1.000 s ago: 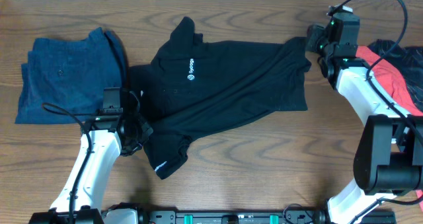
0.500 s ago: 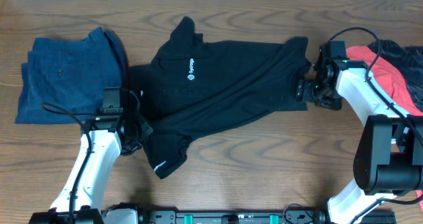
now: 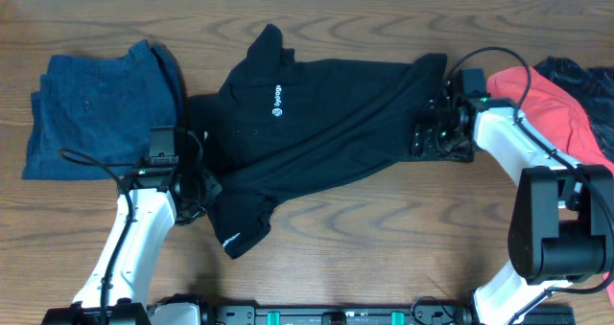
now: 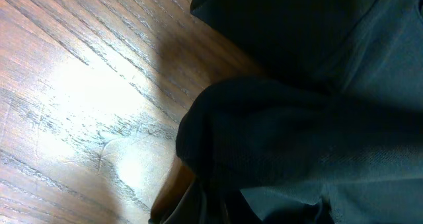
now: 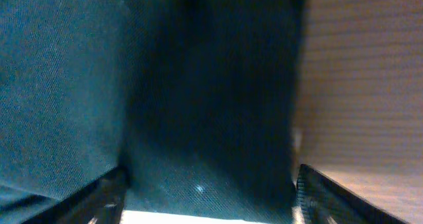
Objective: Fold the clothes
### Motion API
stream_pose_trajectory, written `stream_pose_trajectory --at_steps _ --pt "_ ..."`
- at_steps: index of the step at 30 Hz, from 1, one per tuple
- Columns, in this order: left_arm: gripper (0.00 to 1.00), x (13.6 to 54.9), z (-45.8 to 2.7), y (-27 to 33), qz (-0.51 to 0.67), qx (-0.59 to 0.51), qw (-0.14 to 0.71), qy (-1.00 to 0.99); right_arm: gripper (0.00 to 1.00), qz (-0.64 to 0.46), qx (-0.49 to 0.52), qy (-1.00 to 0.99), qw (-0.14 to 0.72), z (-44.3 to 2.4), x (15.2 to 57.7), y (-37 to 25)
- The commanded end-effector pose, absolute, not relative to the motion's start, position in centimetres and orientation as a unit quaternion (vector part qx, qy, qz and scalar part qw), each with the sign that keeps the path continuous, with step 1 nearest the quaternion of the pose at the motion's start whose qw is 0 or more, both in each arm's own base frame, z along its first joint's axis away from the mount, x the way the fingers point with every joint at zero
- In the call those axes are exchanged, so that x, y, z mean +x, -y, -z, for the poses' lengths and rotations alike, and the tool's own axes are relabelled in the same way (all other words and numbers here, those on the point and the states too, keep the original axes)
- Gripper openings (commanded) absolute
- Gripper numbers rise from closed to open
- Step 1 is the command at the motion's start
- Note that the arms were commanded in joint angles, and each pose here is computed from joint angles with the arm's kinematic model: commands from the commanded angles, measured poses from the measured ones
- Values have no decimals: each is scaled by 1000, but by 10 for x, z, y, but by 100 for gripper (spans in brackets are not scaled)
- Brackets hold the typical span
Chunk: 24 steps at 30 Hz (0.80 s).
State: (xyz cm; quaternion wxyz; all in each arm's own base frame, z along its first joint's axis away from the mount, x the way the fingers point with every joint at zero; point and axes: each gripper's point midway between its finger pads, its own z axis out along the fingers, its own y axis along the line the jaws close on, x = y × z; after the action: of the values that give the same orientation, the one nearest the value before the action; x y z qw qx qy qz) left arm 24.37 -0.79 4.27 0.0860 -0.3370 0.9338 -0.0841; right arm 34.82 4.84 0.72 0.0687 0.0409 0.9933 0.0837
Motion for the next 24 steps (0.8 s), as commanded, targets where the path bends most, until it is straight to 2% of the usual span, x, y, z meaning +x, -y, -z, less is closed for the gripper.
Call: stream_pose_trajectory --at_steps 1,3,5,6,7,12,16,18,19,22,24 --pt "6 242 -41 2 70 -332 88 -936 58 -90 29 -993 66 -2 345 -55" --pt "6 242 -41 2 70 -332 88 -936 28 -90 28 -993 69 -2 346 -56" --pt "6 242 -41 2 70 -332 88 -936 7 -90 29 -994 58 -4 342 -55" --pt "6 242 -41 2 70 -333 88 -936 2 -92 31 -994 44 -6 336 -55" --pt "6 242 -41 2 70 -332 88 -936 1 -96 33 -995 23 -11 327 -57" --pt "6 243 -41 2 70 -332 88 -936 1 -124 33 -990 -51 -66 297 -59" --pt "6 243 -41 2 70 -333 88 -936 4 -140 30 -989 -25 -117 310 -52" --pt "6 243 -41 2 70 -333 88 -936 5 -126 35 -991 34 -131 338 -40" --pt "6 243 -41 2 70 -332 89 -936 10 -118 37 -990 64 -133 353 -34" --pt "6 243 -41 2 70 -332 89 -936 51 -116 45 -985 122 -130 383 -25" --pt "6 242 -41 2 70 -332 88 -936 62 -116 49 -985 121 -123 386 -24"
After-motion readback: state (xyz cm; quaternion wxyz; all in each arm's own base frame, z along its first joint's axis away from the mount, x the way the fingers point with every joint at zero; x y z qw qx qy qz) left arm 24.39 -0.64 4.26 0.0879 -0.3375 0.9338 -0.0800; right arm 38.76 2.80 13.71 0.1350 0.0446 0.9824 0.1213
